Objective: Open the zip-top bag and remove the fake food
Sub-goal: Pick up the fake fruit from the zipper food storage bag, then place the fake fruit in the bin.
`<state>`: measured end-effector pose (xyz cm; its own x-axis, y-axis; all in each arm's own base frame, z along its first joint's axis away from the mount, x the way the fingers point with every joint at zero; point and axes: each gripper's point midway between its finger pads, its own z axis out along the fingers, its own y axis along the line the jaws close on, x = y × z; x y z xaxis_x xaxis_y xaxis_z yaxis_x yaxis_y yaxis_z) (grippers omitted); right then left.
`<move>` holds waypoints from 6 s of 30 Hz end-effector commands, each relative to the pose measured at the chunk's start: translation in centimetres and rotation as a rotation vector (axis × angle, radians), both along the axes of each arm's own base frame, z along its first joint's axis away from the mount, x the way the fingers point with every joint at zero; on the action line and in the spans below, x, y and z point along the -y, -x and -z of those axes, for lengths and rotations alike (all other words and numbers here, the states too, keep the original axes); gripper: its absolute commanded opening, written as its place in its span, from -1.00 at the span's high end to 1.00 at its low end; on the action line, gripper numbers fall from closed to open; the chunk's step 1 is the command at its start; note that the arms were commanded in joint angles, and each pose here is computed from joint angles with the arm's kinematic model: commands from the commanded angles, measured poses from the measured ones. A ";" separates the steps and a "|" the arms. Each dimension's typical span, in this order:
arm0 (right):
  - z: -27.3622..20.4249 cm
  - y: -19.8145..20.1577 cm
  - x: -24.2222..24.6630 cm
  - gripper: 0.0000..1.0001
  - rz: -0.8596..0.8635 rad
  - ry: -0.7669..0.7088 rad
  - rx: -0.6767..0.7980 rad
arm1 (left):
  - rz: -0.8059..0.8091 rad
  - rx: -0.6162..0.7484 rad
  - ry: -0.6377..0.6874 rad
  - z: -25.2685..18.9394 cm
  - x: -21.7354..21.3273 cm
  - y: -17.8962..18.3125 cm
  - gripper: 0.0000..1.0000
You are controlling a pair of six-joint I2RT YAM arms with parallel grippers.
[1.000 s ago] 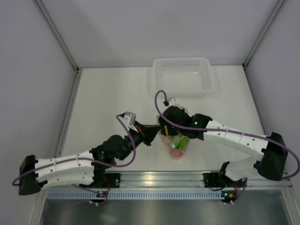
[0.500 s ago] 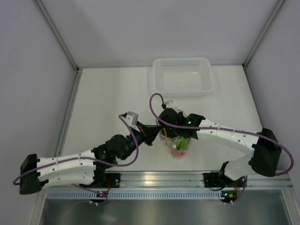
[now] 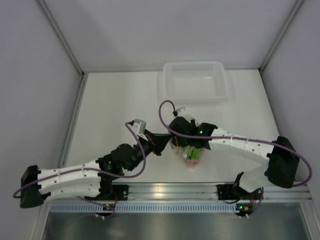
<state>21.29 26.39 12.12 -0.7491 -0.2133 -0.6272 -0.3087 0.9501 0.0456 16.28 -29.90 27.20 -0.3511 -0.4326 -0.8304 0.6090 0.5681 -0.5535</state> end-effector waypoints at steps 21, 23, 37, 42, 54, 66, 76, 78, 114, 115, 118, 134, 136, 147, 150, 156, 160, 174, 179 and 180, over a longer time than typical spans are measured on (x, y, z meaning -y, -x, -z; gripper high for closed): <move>-5.7 1.1 1.1 0.59 -0.066 -0.123 0.110 | -0.011 0.026 0.041 -1.5 0.6 -0.4 1.00; -6.5 0.9 1.1 0.59 -0.065 -0.147 0.134 | 0.007 0.025 0.041 -1.5 0.8 -0.1 1.00; -9.8 -0.5 -0.1 0.61 -0.074 -0.149 0.193 | 0.062 0.051 0.045 -2.4 1.4 0.6 1.00; -11.5 -0.3 -0.1 0.61 -0.081 -0.169 0.217 | 0.048 0.046 0.044 -2.3 1.4 0.4 1.00; -10.2 -0.6 1.7 0.67 -0.065 -0.018 0.218 | 0.047 0.044 0.061 -3.1 1.6 0.3 1.00; -10.0 -2.3 1.0 0.75 0.013 0.040 0.272 | 0.096 0.074 0.091 -4.2 2.1 1.0 1.00; -12.8 -1.7 1.9 0.77 0.042 -0.068 0.318 | -0.013 0.034 0.095 -3.0 0.8 -0.4 1.00; -13.2 -1.2 1.5 0.78 0.016 -0.109 0.310 | -0.010 0.029 0.088 -2.6 1.0 -0.4 1.00; -17.8 4.1 1.2 0.84 -0.218 -0.330 0.253 | -0.079 -0.019 0.092 -2.1 1.6 -1.6 1.00; -18.1 4.3 1.0 0.85 -0.227 -0.347 0.260 | -0.078 -0.019 0.095 -2.2 1.6 -1.6 1.00; -19.6 5.1 0.2 0.85 -0.278 -0.441 0.271 | -0.073 -0.016 0.096 -2.3 1.5 -1.5 1.00; -27.6 3.7 -0.2 0.87 -0.267 -0.503 0.393 | -0.089 -0.019 0.098 -2.3 1.2 -1.6 1.00; -27.5 2.3 0.4 0.88 -0.220 -0.431 0.419 | -0.084 -0.018 0.102 -2.5 1.2 -1.5 1.00; -26.1 -10.4 6.3 0.88 0.040 -0.291 0.446 | -0.078 -0.020 0.100 -2.5 0.7 -1.3 1.00; -25.0 -13.9 8.1 0.88 0.108 -0.286 0.448 | -0.081 -0.021 0.090 -2.3 0.6 -1.3 1.00; -22.1 -20.6 10.6 0.88 0.195 -0.255 0.433 | -0.084 -0.020 0.088 -2.4 0.3 -1.2 1.00; -19.6 -25.1 12.1 0.88 0.244 -0.178 0.431 | -0.079 -0.020 0.096 -2.8 0.2 -1.1 1.00; -6.1 -35.4 13.4 0.76 0.267 0.023 0.283 | -0.036 -0.018 0.102 -3.7 1.4 -0.8 1.00; -4.4 -36.5 13.4 0.48 0.259 0.049 0.258 | -0.018 -0.020 0.112 -3.9 1.3 -0.4 1.00; -4.5 -36.6 13.3 0.42 0.258 0.047 0.260 | -0.018 -0.019 0.111 -3.9 1.3 -0.4 1.00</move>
